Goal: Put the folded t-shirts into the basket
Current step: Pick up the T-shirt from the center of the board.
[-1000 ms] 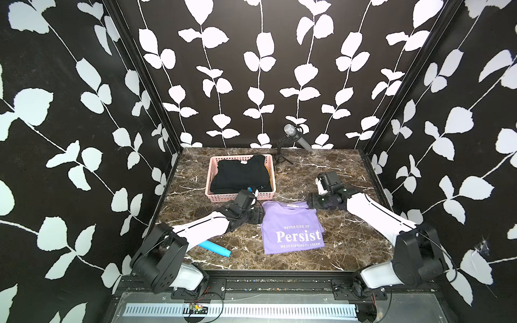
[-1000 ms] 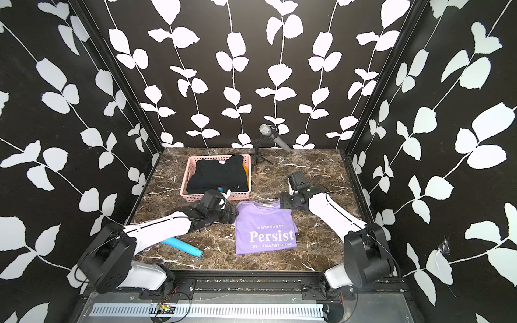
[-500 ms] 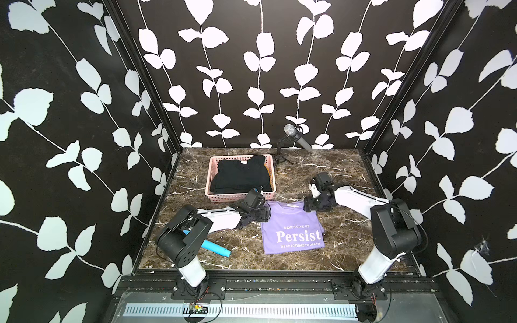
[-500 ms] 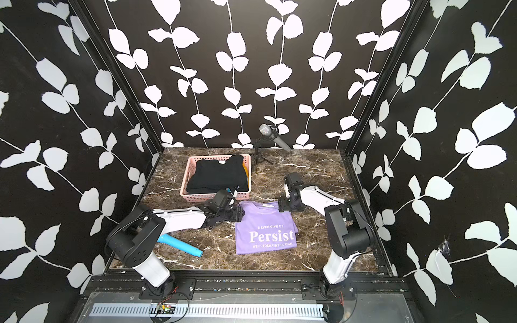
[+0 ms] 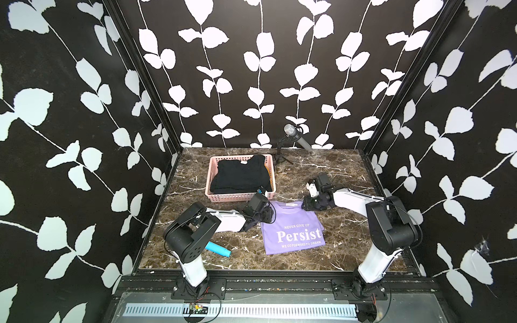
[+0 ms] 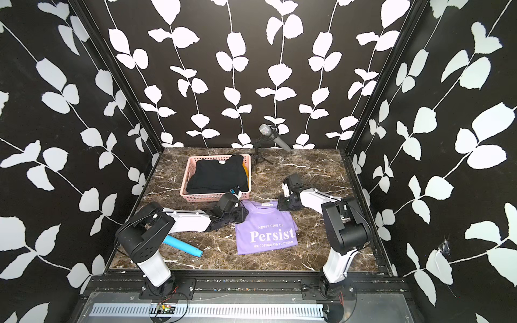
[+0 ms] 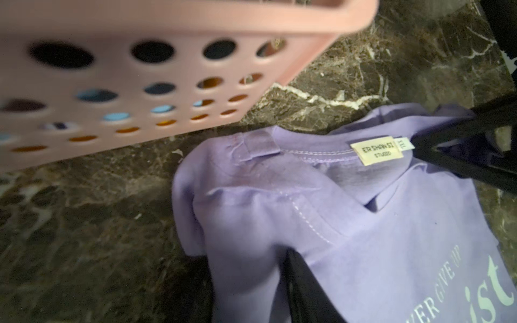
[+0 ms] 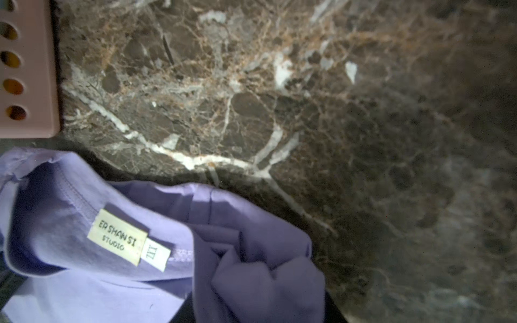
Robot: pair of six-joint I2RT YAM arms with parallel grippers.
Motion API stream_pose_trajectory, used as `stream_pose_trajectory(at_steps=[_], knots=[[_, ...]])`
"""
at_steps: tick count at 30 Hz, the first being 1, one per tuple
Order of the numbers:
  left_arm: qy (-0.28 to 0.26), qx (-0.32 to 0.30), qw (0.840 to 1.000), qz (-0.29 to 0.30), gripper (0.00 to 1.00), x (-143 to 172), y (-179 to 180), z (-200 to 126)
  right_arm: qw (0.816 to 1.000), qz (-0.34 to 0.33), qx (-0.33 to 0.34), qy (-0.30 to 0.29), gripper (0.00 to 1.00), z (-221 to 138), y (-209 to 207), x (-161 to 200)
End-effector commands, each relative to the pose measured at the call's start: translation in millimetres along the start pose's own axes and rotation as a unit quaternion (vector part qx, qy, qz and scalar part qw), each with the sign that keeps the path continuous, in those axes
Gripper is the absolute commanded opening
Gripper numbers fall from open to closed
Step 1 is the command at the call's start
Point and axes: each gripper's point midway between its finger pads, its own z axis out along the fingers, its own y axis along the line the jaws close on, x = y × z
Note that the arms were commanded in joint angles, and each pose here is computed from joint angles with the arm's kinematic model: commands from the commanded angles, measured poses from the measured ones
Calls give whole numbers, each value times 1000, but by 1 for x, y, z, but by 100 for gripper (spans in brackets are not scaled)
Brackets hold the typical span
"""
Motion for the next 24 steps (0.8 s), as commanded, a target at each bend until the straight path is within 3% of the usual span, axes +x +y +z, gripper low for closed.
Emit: stream_pose_trajectory(at_steps=[1, 7, 13, 16, 19, 24], knots=[[9, -12, 1000, -5, 45, 10, 5, -8, 999, 28, -2, 18, 39, 4, -4, 23], [4, -61, 998, 19, 63, 10, 23, -28, 999, 31, 8, 14, 38, 1, -9, 28], [37, -62, 997, 40, 66, 30, 23, -27, 999, 34, 6, 15, 38, 2, -9, 31], [51, -47, 997, 38, 61, 39, 15, -17, 999, 35, 6, 14, 38, 3, -9, 31], [54, -38, 997, 34, 49, 44, 9, -9, 999, 41, 1, 9, 35, 5, -9, 31], [31, -45, 998, 35, 32, 34, 10, -8, 998, 52, -25, -6, 21, 9, -3, 32]])
